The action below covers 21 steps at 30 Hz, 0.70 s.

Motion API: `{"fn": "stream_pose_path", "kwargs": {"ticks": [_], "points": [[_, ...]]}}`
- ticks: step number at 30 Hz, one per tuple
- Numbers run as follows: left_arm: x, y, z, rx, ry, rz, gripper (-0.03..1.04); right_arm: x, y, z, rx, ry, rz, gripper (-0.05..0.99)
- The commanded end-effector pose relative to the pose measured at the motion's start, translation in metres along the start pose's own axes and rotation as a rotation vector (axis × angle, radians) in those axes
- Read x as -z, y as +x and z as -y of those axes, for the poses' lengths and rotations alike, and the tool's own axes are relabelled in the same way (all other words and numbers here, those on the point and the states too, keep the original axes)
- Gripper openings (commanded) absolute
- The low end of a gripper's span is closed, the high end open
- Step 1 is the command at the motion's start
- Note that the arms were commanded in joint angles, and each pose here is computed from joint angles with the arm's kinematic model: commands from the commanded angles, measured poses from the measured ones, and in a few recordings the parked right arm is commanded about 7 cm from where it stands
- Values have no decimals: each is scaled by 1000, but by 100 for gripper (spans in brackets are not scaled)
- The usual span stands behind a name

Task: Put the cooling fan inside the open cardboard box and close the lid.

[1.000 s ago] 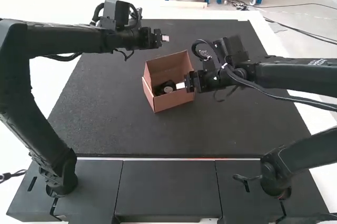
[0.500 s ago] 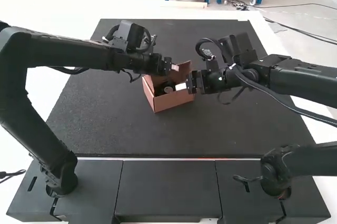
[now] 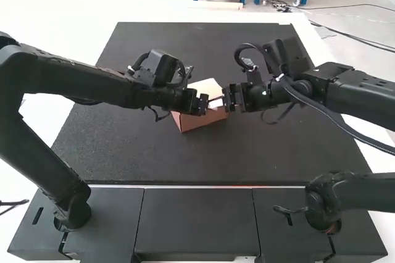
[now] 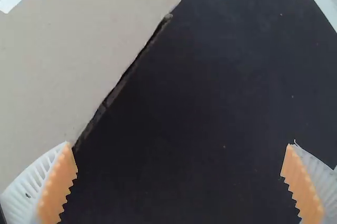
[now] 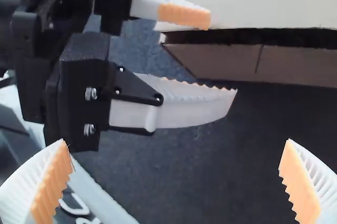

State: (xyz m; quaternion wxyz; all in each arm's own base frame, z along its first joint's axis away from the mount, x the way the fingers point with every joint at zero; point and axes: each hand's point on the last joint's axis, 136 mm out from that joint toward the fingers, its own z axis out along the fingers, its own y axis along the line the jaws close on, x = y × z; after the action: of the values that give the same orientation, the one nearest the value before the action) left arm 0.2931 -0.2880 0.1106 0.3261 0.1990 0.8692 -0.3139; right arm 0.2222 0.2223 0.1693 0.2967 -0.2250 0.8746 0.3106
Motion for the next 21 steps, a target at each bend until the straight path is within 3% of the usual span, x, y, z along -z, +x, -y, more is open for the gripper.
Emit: {"fn": "stream_pose_path", "kwargs": {"ticks": [1, 10, 21], "points": [[0, 9, 3, -3, 1, 20, 91, 15, -11, -9, 5, -27, 42, 91], [-12, 24, -4, -20, 3, 54, 91, 20, 4, -3, -23, -22, 22, 91], [24, -69, 49, -49, 95, 159, 91, 20, 13, -1, -30, -20, 13, 91]]}}
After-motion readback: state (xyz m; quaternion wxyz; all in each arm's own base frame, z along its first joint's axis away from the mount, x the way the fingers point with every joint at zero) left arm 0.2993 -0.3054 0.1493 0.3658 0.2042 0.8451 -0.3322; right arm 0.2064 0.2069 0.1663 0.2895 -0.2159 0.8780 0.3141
